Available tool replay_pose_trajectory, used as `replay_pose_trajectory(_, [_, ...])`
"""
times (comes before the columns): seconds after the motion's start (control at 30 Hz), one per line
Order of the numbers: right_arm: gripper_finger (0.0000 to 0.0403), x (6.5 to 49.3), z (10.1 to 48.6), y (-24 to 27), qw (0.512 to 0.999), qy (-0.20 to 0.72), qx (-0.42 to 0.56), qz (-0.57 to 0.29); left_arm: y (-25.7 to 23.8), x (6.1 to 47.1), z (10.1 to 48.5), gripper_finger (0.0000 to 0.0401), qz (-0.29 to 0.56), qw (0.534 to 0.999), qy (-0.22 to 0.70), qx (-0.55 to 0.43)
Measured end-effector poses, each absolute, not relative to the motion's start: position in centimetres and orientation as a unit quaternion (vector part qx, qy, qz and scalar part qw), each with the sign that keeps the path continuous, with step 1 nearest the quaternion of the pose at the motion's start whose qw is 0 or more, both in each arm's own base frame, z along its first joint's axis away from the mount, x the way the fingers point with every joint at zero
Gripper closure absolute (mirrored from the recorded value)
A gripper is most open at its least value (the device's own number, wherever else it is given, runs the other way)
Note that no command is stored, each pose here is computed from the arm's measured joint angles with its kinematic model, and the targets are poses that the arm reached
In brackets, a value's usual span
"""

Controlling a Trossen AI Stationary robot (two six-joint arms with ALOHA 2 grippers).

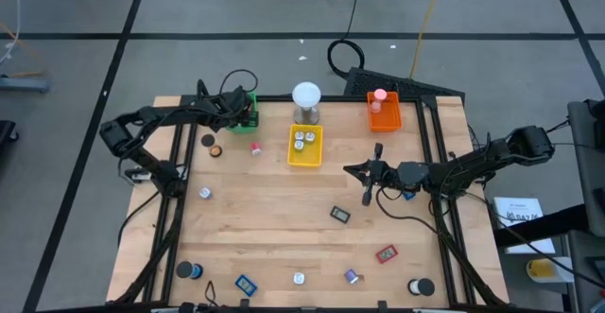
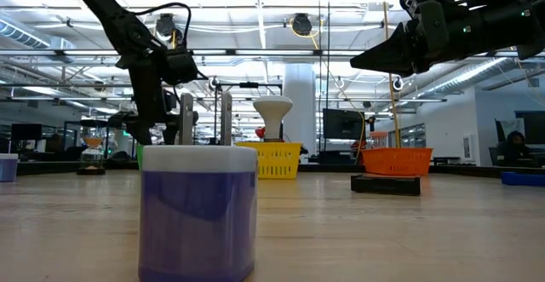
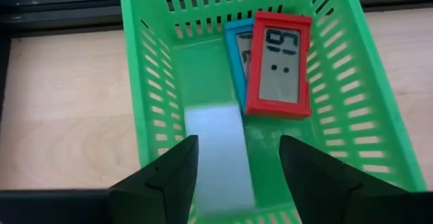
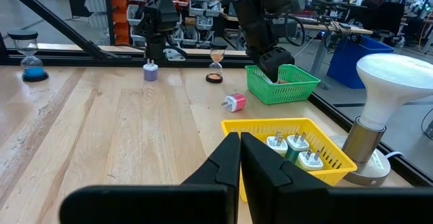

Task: Pick & Place Office items
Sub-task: Put the top left purple charger adapter into the yellow bin

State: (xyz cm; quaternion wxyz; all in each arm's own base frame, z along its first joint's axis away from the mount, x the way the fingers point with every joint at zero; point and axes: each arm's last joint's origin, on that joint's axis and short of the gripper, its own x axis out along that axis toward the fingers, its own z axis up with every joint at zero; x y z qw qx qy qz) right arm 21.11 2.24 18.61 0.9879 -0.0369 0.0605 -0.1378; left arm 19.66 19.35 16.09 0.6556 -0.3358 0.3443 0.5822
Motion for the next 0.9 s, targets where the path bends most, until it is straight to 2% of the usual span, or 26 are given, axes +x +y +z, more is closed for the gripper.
replay_pose_trajectory(0.23, [0.0399,21.1,18.6,2.2,0.988,0.061,-0.037,-0.138,18.7,19.5,18.1,0.0204,0.566,0.688,0.330,-0.311])
replay_pose_trajectory(0.37, [0.0399,21.1,18.6,2.2,0.988,0.061,-0.037,-0.138,17.4,19.5,20.4,0.0242,0.533,0.734,0.326,-0.266])
replay_pose_trajectory(0.53, [0.0399,21.1,18.6,2.2,0.988,0.061,-0.037,-0.138,13.9,20.2,22.3,0.0303,0.449,0.806,0.344,-0.176])
replay_pose_trajectory(0.63, [0.0399,21.1,18.6,2.2,0.988,0.061,-0.037,-0.138,11.3,20.4,21.9,0.0339,0.402,0.837,0.343,-0.142])
replay_pose_trajectory(0.8, [0.0399,21.1,18.6,2.2,0.988,0.060,-0.037,-0.138,7.1,20.8,20.1,0.0392,0.322,0.898,0.281,-0.103])
replay_pose_trajectory(0.9, [0.0399,21.1,18.6,2.2,0.988,0.061,-0.038,-0.138,4.8,21.2,19.1,0.0394,0.271,0.933,0.220,-0.085])
